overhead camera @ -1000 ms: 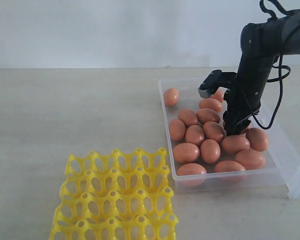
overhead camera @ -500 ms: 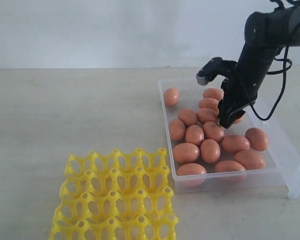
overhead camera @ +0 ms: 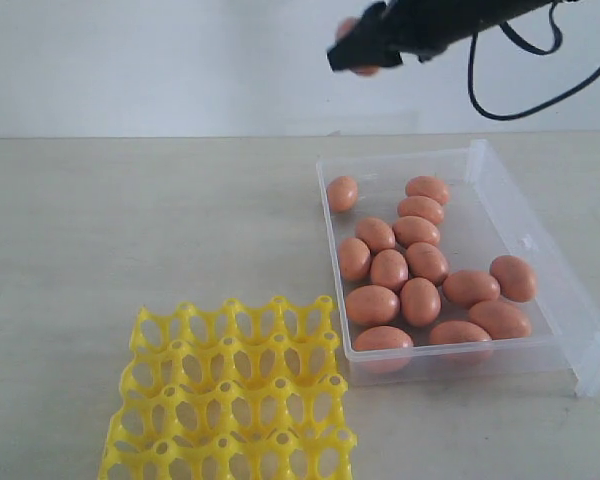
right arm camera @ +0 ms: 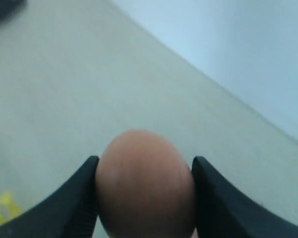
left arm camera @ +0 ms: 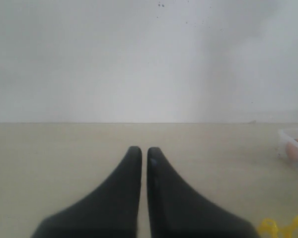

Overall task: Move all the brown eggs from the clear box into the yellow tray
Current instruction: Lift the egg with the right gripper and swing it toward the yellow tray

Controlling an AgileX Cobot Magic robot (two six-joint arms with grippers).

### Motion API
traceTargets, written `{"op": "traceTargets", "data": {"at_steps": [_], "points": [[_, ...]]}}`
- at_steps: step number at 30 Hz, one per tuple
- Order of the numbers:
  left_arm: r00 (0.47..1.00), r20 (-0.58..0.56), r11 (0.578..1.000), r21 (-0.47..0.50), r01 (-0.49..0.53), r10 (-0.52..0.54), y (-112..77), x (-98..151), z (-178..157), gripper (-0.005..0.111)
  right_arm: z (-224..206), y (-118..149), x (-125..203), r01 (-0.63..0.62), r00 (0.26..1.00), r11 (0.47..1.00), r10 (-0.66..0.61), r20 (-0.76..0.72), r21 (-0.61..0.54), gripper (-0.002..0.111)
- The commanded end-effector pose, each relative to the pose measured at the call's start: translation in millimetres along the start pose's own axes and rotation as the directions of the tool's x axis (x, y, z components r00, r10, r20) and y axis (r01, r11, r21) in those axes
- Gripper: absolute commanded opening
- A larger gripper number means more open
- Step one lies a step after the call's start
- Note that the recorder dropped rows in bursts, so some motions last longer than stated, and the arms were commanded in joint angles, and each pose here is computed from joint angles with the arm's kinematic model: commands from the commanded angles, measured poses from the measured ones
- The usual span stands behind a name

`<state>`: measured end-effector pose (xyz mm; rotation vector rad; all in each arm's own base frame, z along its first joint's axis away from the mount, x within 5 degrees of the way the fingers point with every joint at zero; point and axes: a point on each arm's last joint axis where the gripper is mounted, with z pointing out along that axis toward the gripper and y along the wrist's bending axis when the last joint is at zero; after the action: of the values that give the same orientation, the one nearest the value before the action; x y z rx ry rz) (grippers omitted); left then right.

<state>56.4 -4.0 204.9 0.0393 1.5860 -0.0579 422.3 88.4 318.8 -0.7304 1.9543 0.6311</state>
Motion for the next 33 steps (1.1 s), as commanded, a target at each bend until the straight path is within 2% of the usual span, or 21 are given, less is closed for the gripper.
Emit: {"op": "traceTargets", "data": {"at_steps": [1, 2, 5, 8, 11, 16, 18, 19, 20, 21, 22, 23, 24, 27, 30, 32, 33], "points": [[1.0, 0.005, 1.0, -0.003, -0.003, 0.003, 0.2, 1, 0, 0.004, -1, 10, -26, -0.126, 0.93, 0.99, 0.14, 0.34, -0.064, 0.0], [1.0, 0.005, 1.0, -0.003, -0.003, 0.003, 0.2, 1, 0, 0.004, 1, 10, -26, -0.159, 0.909, 0.984, 0.178, 0.378, -0.081, 0.0], [1.0, 0.005, 1.0, -0.003, -0.003, 0.003, 0.2, 1, 0, 0.004, 11, 18, -16, -0.146, 0.921, 0.985, 0.17, 0.351, -0.094, 0.0], [1.0, 0.005, 1.0, -0.003, -0.003, 0.003, 0.2, 1, 0, 0.004, 17, 30, -9, -0.001, 0.937, 0.992, 0.045, 0.346, -0.127, 0.0], [1.0, -0.003, 1.0, -0.002, -0.003, 0.003, 0.1, 1, 0, 0.004, 16, 34, -9, 0.023, 0.935, 0.987, 0.035, 0.352, -0.158, 0.0], [1.0, 0.0, 1.0, -0.003, -0.003, 0.003, 0.2, 1, 0, 0.004, 13, 46, -10, 0.072, 0.928, 0.957, 0.04, 0.371, -0.282, 0.0], [1.0, 0.0, 1.0, -0.003, -0.003, 0.003, 0.2, 1, 0, 0.004, 15, 50, -2, 0.155, 0.95, 0.944, -0.062, 0.305, -0.292, 0.0], [1.0, 0.0, 1.0, -0.003, -0.003, 0.003, 0.2, 1, 0, 0.004, 19, 48, 14, 0.249, 0.964, 0.929, -0.21, 0.162, -0.274, 0.0], [1.0, 0.0, 1.0, -0.003, -0.003, 0.003, 0.2, 1, 0, 0.004, 22, 48, 21, 0.277, 0.961, 0.924, -0.262, 0.093, -0.264, 0.0], [1.0, 0.0, 1.0, -0.003, -0.003, 0.003, 0.2, 1, 0, 0.004, 25, 41, 35, 0.356, 0.922, 0.911, -0.379, -0.077, -0.209, 0.0], [1.0, 0.0, 1.0, -0.003, -0.003, 0.003, 0.2, 1, 0, 0.004, 26, 36, 40, 0.39, 0.898, 0.903, -0.416, -0.142, -0.177, 0.0], [1.0, 0.0, 1.0, -0.003, -0.003, 0.003, 0.2, 1, 0, 0.004, 28, 28, 45, 0.467, 0.841, 0.879, -0.475, -0.26, -0.094, 0.0], [1.0, 0.0, 1.0, -0.003, -0.003, 0.003, 0.2, 1, 0, 0.004, 30, 21, 44, 0.515, 0.817, 0.857, -0.492, -0.301, -0.004, 0.0], [1.0, 0.0, 1.0, -0.003, -0.003, 0.003, 0.2, 1, 0, 0.004, 31, 7, 25, 0.57, 0.819, 0.778, -0.511, -0.259, 0.265, 0.0], [1.0, 0.0, 1.0, -0.003, -0.003, 0.003, 0.2, 1, 0, 0.004, 25, -6, 8, 0.519, 0.846, 0.689, -0.498, -0.19, 0.506, 0.0], [1.0, 0.0, 1.0, -0.003, -0.003, 0.003, 0.2, 1, 0, 0.004, 20, -10, 1, 0.503, 0.843, 0.63, -0.509, -0.175, 0.591, 0.0], [1.0, 0.003, 1.0, -0.003, -0.003, 0.003, 0.2, 1, 0, 0.004, 19, -11, 0, 0.5, 0.842, 0.62, -0.511, -0.172, 0.605, 0.0]]}}
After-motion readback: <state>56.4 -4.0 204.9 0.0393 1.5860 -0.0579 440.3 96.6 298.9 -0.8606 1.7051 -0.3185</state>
